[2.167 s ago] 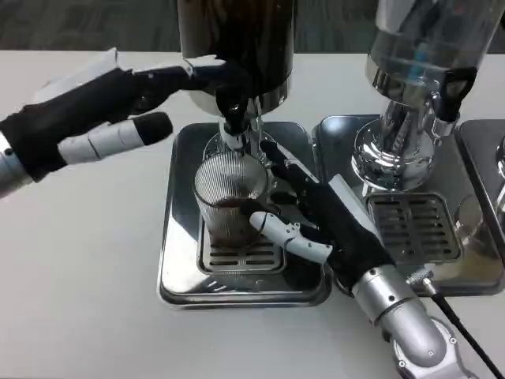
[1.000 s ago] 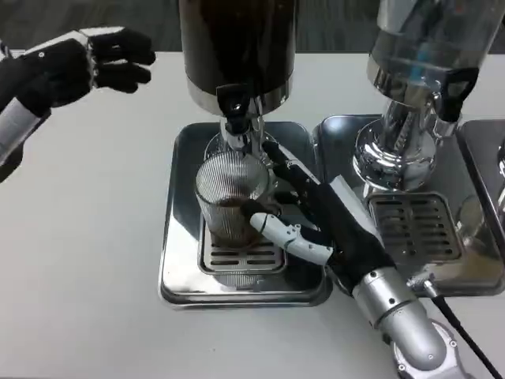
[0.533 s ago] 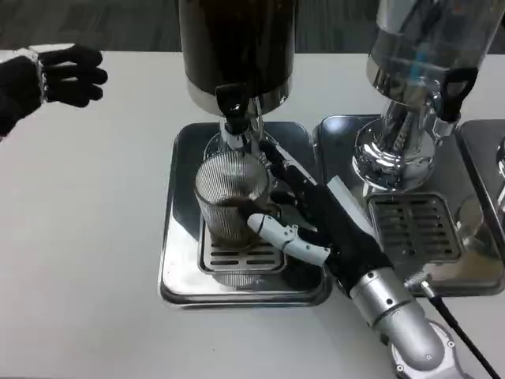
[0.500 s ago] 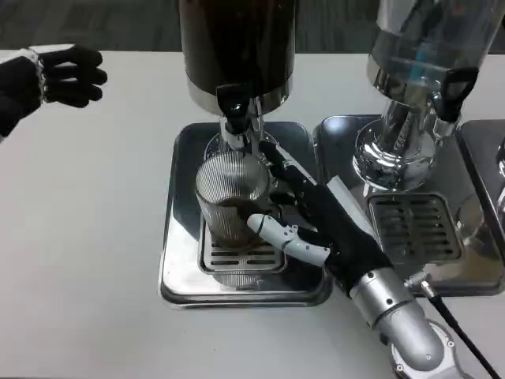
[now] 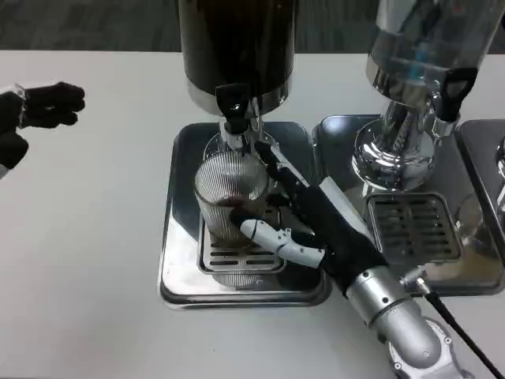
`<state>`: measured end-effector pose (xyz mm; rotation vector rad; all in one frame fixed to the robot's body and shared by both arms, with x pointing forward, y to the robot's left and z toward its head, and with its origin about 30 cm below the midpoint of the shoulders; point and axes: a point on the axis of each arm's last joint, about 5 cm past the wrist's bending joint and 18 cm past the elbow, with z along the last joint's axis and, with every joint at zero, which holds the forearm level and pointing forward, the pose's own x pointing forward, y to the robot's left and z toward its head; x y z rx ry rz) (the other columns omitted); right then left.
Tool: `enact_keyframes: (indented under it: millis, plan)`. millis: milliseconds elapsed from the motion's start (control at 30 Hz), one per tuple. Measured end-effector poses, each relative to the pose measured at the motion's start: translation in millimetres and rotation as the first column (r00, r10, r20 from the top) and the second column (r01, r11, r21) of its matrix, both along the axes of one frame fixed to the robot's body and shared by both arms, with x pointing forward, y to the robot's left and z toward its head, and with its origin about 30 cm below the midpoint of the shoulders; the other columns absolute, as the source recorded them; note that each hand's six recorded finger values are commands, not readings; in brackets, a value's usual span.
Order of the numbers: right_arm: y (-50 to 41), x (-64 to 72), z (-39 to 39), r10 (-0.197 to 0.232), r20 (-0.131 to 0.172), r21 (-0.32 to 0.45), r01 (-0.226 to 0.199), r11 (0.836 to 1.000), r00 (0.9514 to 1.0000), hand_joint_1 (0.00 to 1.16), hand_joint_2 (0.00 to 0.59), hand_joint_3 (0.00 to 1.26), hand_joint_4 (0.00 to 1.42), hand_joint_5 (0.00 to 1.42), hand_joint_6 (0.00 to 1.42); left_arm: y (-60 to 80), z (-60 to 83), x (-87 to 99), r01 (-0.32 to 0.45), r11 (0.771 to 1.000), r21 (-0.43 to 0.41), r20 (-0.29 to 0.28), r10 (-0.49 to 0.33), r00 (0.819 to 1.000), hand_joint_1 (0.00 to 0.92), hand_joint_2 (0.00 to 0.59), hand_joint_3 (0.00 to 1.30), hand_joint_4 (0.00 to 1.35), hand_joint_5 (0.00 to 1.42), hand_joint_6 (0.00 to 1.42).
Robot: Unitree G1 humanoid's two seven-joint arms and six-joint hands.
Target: Grasp the cup under the faucet to collect the drink, then remove the cup.
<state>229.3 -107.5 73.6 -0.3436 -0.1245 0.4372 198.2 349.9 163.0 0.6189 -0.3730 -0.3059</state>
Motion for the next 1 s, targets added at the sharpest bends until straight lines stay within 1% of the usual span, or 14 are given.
enact_keyframes:
  millis: [67,200,400,600,800,900,1000]
  plan:
    - [0.6,0.5,-0.3,0.006,-0.001,-0.010,-0.006,1.000,1.0000,0.55,0.206,0.00,0.00,0.00,0.12,0.5,-3.7,-1.5,-0.005,1.000,0.000,-0.020,0.005,1.000,0.000,0.104,0.33,0.28,0.30,0.26]
    - [1.5,1.1,-1.8,0.014,-0.010,-0.018,-0.014,1.000,0.9999,0.56,0.202,0.00,0.00,0.00,0.11,0.9,-5.1,-2.0,-0.012,1.000,-0.002,-0.025,0.012,1.000,0.000,0.109,0.34,0.28,0.29,0.25]
    - [3.4,4.0,-0.3,0.023,-0.006,-0.023,-0.023,0.999,0.9997,0.57,0.197,0.00,0.00,0.00,0.09,1.1,-7.2,-3.1,-0.010,1.000,0.003,-0.042,0.010,0.999,0.000,0.116,0.34,0.28,0.29,0.25]
    - [4.0,6.3,-0.8,0.024,-0.012,-0.029,-0.024,0.999,0.9997,0.58,0.197,0.00,0.00,0.00,0.07,1.7,-12.0,-7.3,-0.015,1.000,0.005,-0.069,0.015,0.998,0.000,0.117,0.34,0.28,0.29,0.25]
    - [5.9,7.3,0.1,0.029,-0.002,-0.046,-0.030,0.999,0.9996,0.57,0.191,0.00,0.00,0.00,0.05,2.6,-11.0,-7.6,-0.023,1.000,0.007,-0.065,0.023,0.998,0.000,0.111,0.35,0.28,0.29,0.25]
    - [8.4,7.2,-0.1,0.021,0.005,-0.051,-0.020,0.998,0.9998,0.57,0.191,0.00,0.00,0.00,0.05,2.5,-11.7,-8.0,-0.022,1.000,0.008,-0.070,0.022,0.997,0.000,0.110,0.35,0.28,0.29,0.25]
    - [11.0,9.2,-0.2,0.018,0.003,-0.050,-0.018,0.999,0.9998,0.57,0.191,0.00,0.00,0.00,0.05,2.5,-13.0,-8.5,-0.022,1.000,0.008,-0.078,0.022,0.997,0.000,0.110,0.35,0.28,0.29,0.25]
